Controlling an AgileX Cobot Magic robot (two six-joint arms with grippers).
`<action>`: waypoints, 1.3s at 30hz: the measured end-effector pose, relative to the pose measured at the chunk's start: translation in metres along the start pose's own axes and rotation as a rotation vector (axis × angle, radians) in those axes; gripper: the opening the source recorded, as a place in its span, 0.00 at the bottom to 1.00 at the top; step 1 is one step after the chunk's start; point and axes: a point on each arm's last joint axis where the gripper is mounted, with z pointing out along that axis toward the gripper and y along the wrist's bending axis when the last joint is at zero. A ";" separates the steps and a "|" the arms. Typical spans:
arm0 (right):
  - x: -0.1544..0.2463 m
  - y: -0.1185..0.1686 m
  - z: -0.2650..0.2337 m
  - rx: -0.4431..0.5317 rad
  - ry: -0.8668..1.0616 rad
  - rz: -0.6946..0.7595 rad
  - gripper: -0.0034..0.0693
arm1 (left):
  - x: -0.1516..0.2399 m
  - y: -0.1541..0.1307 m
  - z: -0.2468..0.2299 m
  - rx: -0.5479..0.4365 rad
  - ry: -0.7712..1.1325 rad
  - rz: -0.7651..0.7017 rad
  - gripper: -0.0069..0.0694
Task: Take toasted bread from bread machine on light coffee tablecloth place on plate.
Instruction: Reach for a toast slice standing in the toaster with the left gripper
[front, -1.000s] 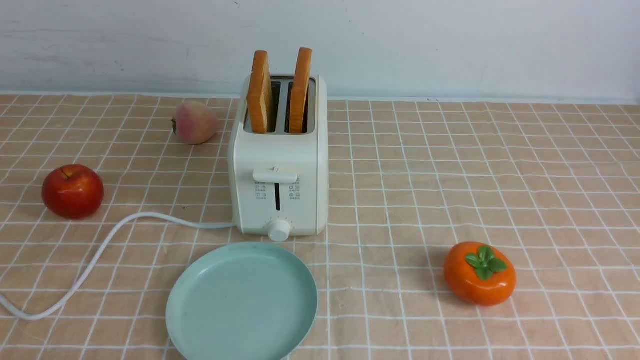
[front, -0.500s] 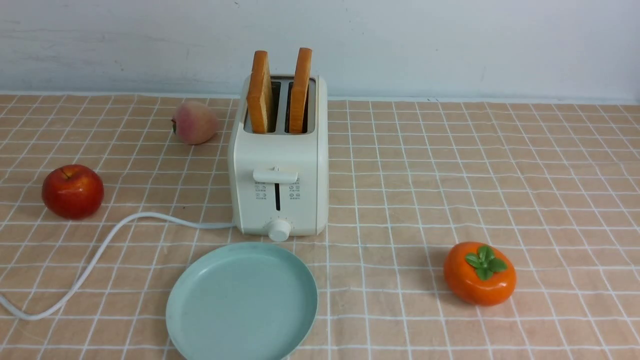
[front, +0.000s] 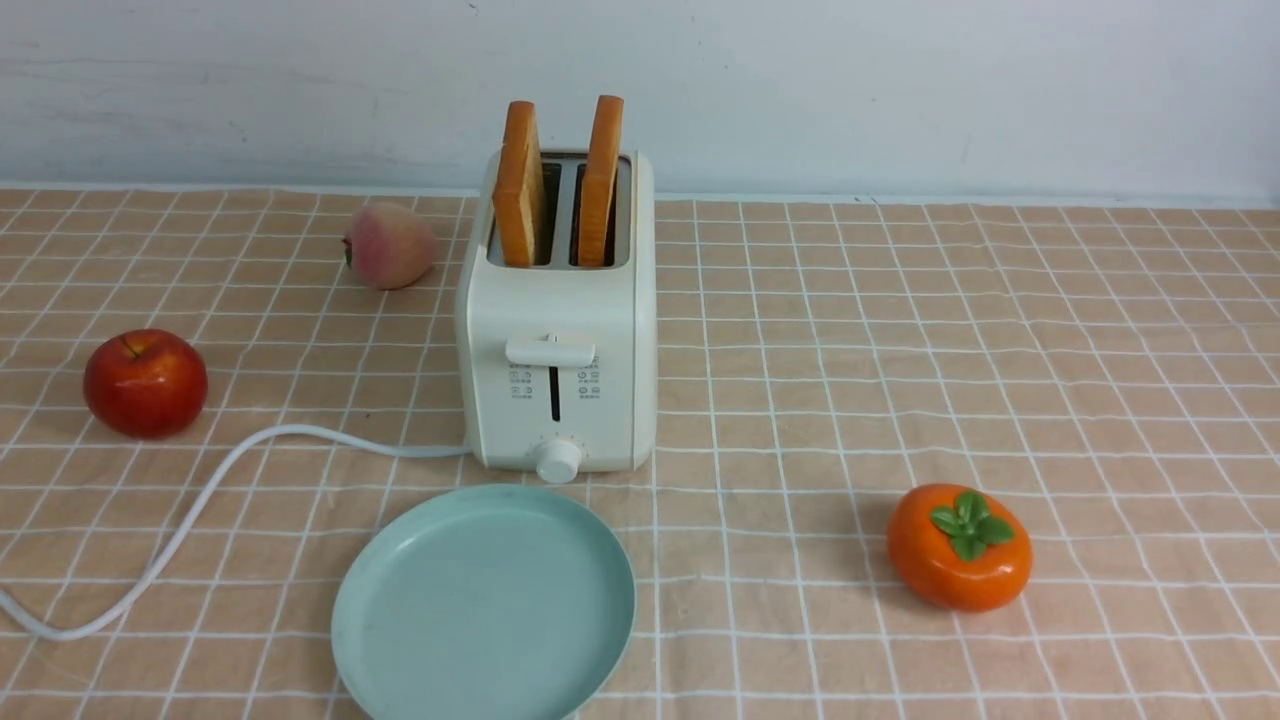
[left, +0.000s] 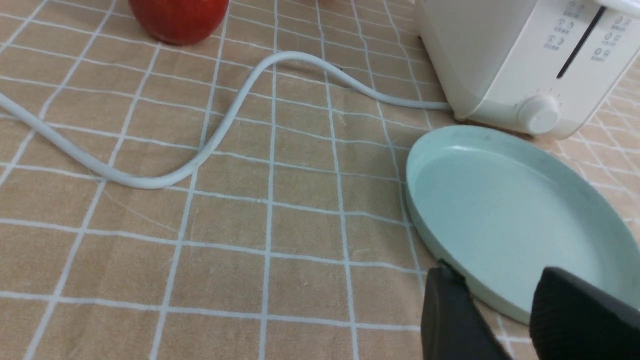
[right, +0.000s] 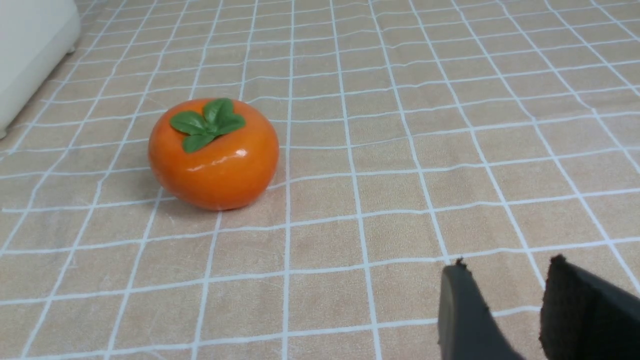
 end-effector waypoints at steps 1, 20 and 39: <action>0.000 0.000 0.000 0.000 0.000 0.000 0.38 | -0.002 -0.001 0.000 0.013 -0.019 -0.030 0.40; -0.025 0.007 -0.003 -0.212 -0.259 0.838 0.38 | -0.024 -0.008 -0.003 0.166 -0.231 -0.614 0.40; -0.183 0.052 -0.073 -0.419 -0.045 0.380 0.03 | -0.131 -0.057 -0.045 0.355 -0.383 -0.648 0.07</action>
